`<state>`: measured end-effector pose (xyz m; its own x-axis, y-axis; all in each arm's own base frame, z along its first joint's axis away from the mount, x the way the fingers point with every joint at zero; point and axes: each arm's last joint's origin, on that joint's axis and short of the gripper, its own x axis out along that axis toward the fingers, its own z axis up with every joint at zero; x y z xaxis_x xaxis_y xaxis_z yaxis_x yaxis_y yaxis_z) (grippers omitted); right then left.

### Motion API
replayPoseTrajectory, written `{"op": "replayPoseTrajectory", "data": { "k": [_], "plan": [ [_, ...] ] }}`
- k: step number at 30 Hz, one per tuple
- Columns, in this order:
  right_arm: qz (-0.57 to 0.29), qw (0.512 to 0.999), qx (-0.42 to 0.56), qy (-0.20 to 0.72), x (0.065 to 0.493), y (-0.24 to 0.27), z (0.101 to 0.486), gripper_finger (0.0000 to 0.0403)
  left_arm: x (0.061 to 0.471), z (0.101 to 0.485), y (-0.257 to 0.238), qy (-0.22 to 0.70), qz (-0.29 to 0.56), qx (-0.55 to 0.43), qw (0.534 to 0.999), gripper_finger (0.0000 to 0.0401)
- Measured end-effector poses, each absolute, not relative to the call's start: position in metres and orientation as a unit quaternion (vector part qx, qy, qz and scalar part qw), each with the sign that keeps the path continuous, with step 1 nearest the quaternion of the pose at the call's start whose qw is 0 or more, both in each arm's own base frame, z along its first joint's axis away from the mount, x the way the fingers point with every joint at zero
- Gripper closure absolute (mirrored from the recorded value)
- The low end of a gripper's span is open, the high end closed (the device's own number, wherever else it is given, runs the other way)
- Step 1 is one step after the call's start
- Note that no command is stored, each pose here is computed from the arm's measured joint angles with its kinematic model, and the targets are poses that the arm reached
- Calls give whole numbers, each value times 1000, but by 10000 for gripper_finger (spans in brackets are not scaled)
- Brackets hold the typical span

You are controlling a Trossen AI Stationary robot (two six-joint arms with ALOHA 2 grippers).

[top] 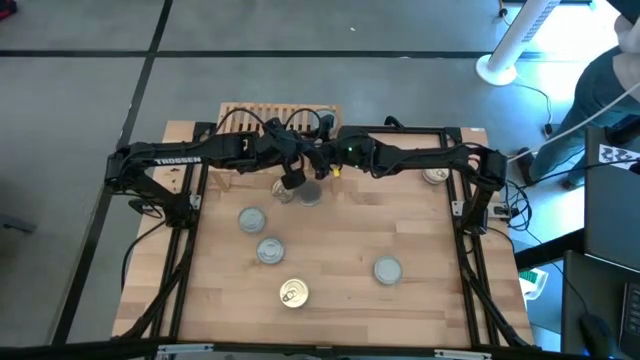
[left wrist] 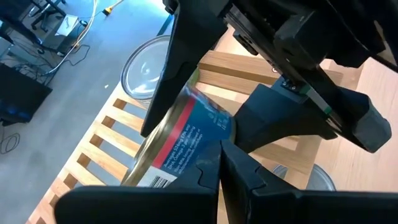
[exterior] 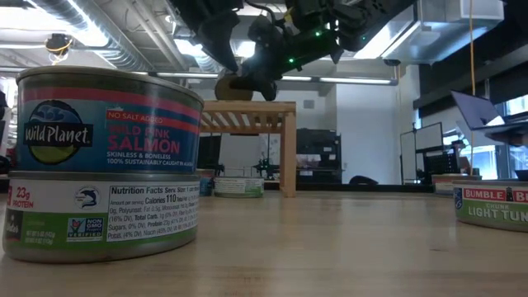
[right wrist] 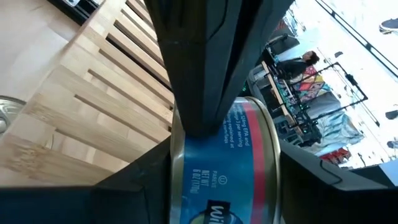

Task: Stack canned seafood by type on shelf
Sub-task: Put the blue tuna can on the shelf

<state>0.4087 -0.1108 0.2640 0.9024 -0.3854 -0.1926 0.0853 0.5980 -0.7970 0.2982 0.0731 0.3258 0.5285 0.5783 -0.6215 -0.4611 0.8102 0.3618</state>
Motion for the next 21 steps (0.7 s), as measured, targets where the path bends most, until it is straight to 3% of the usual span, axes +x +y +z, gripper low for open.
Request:
{"op": "replayPoseTrajectory", "data": {
  "k": [5,15,21],
  "plan": [
    [-160,870,-426,187,408,-112,264,173,298,326,73,384,297,79,871,396],
    [-162,876,-415,183,408,-112,265,111,303,332,77,348,299,92,884,396],
    [-161,877,-415,182,408,-112,265,108,299,329,81,366,307,76,875,396]
  ]
}}
